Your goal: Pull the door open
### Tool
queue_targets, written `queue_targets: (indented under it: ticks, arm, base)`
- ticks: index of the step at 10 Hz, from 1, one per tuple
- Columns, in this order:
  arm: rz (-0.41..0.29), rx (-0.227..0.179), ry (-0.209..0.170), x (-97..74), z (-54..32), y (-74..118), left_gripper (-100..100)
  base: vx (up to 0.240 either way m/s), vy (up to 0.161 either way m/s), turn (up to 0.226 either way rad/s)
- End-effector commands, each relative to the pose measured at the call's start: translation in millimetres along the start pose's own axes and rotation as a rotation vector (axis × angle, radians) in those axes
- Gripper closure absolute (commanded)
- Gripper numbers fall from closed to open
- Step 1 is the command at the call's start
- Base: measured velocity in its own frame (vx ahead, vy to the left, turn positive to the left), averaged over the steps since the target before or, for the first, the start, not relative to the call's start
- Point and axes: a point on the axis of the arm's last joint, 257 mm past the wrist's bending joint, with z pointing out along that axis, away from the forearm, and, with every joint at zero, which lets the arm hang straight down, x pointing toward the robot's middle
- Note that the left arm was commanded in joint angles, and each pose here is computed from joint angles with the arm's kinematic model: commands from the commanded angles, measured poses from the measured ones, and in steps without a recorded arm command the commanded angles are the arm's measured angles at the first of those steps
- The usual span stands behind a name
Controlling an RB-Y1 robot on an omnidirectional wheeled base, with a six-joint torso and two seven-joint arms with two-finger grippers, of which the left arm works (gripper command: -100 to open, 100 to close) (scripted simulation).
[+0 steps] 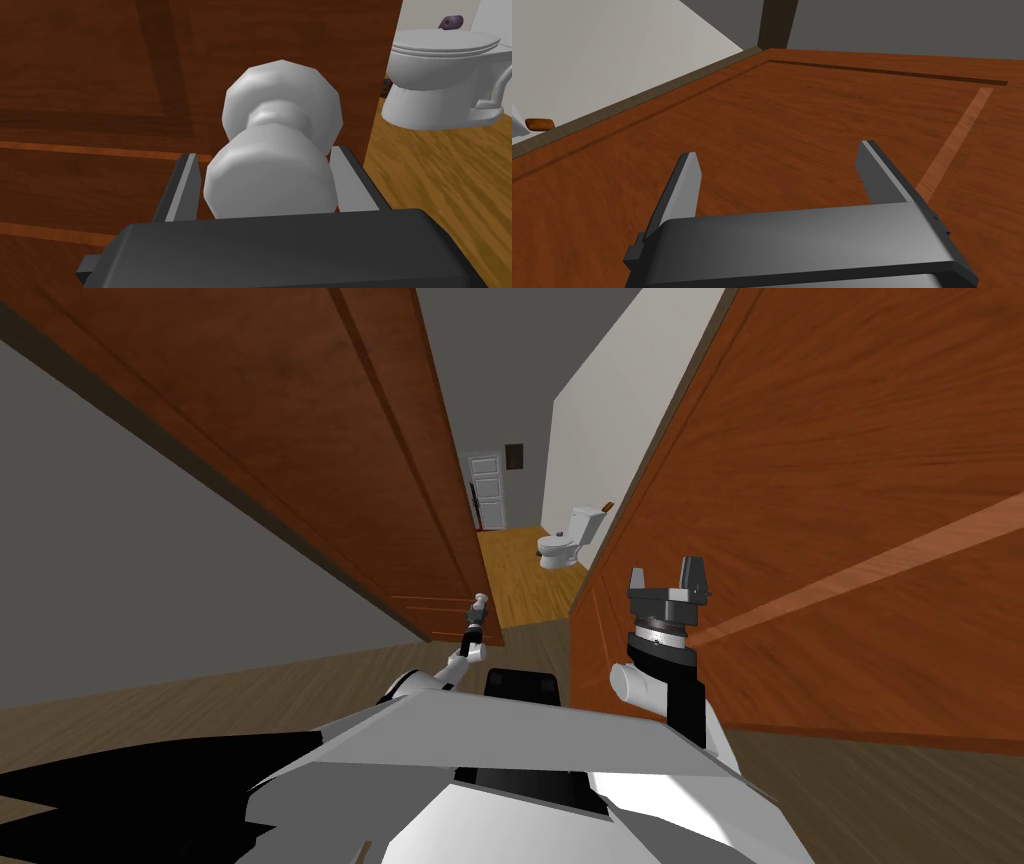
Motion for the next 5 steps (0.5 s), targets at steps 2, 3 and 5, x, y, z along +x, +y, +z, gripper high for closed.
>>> queue_targets:
  ticks: [2,3,5]
  arm:
    - [0.015,0.017,0.007,1.0,3.2,-20.1,100]
    - [0.014,0.014,0.010,1.6,3.5,-22.9,100]
    - [0.012,0.005,0.012,2.3,3.6,-27.8,100]
  base:
    - [-0.025,0.014,-0.027]
    - [-0.179,0.042,-0.055]
    - [-0.174,0.027,-0.066]
